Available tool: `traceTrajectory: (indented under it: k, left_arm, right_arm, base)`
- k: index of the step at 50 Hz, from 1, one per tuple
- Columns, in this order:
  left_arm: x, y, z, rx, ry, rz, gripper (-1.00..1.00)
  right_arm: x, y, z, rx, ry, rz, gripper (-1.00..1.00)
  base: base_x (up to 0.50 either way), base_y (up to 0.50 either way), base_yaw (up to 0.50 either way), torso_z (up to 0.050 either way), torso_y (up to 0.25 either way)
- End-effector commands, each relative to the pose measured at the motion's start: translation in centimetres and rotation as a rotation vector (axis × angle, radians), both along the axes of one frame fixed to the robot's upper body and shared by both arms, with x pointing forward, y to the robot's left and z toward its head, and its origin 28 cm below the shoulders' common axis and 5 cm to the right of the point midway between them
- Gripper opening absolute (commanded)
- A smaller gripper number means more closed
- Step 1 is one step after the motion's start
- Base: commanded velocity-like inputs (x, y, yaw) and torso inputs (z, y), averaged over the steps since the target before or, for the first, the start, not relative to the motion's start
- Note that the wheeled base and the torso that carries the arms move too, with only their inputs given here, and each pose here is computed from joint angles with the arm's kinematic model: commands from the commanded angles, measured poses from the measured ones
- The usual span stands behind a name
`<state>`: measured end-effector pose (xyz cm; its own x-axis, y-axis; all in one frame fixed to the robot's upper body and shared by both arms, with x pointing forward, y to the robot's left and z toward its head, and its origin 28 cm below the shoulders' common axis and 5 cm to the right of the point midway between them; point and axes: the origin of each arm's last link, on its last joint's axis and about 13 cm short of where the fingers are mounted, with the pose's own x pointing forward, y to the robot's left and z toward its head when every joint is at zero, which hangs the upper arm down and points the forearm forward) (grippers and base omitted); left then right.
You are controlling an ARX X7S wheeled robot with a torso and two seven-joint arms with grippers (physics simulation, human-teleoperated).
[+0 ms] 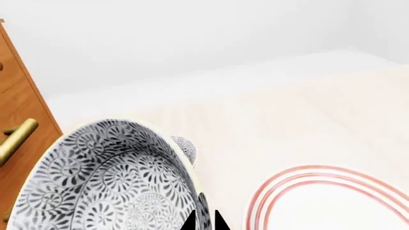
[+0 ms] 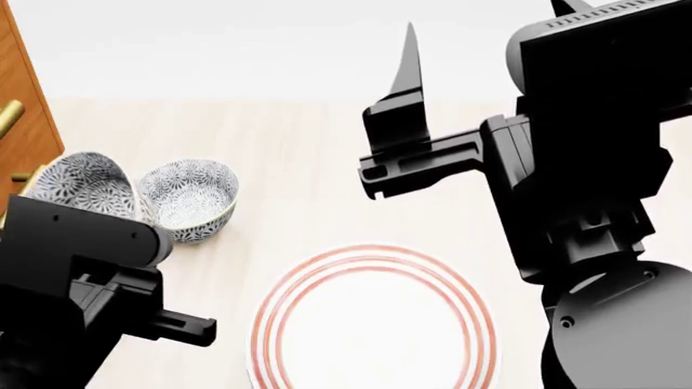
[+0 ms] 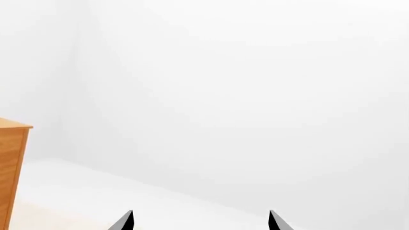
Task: Put the bowl at the front on the plate.
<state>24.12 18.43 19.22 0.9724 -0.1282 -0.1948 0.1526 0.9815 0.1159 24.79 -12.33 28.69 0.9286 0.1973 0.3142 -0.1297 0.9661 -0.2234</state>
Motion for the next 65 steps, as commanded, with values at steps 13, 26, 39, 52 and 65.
traceTrajectory:
  k: [13, 26, 39, 52, 65]
  left_arm:
    - [1.2, -0.3, 2.3, 0.026, -0.083, -0.083, -1.0]
    - [2.5, -0.9, 3.9, 0.058, -0.125, -0.126, -1.0]
    - [3.7, -1.4, 5.5, 0.077, -0.15, -0.194, -1.0]
    - [4.3, -1.8, 6.1, 0.111, -0.17, -0.241, -1.0]
    - [5.5, -2.7, 6.7, 0.127, -0.213, -0.298, -1.0]
  right_arm:
    - [0.0, 0.1, 0.3, -0.001, -0.024, 0.006, 1.0]
    - [-0.2, 0.0, 0.8, 0.0, -0.044, 0.003, 1.0]
    - [0.1, 0.1, 1.0, 0.002, -0.047, 0.012, 1.0]
    - [0.0, 0.2, 1.0, -0.001, -0.053, 0.017, 1.0]
    - [0.0, 0.2, 0.9, -0.002, -0.053, 0.014, 1.0]
  base:
    - [0.0, 0.0, 0.0, 0.0, 0.0]
    - [0.0, 0.0, 0.0, 0.0, 0.001]
    - [0.0, 0.0, 0.0, 0.0, 0.001]
    - [0.0, 0.0, 0.0, 0.0, 0.0]
    - [0.0, 0.0, 0.0, 0.0, 0.001]
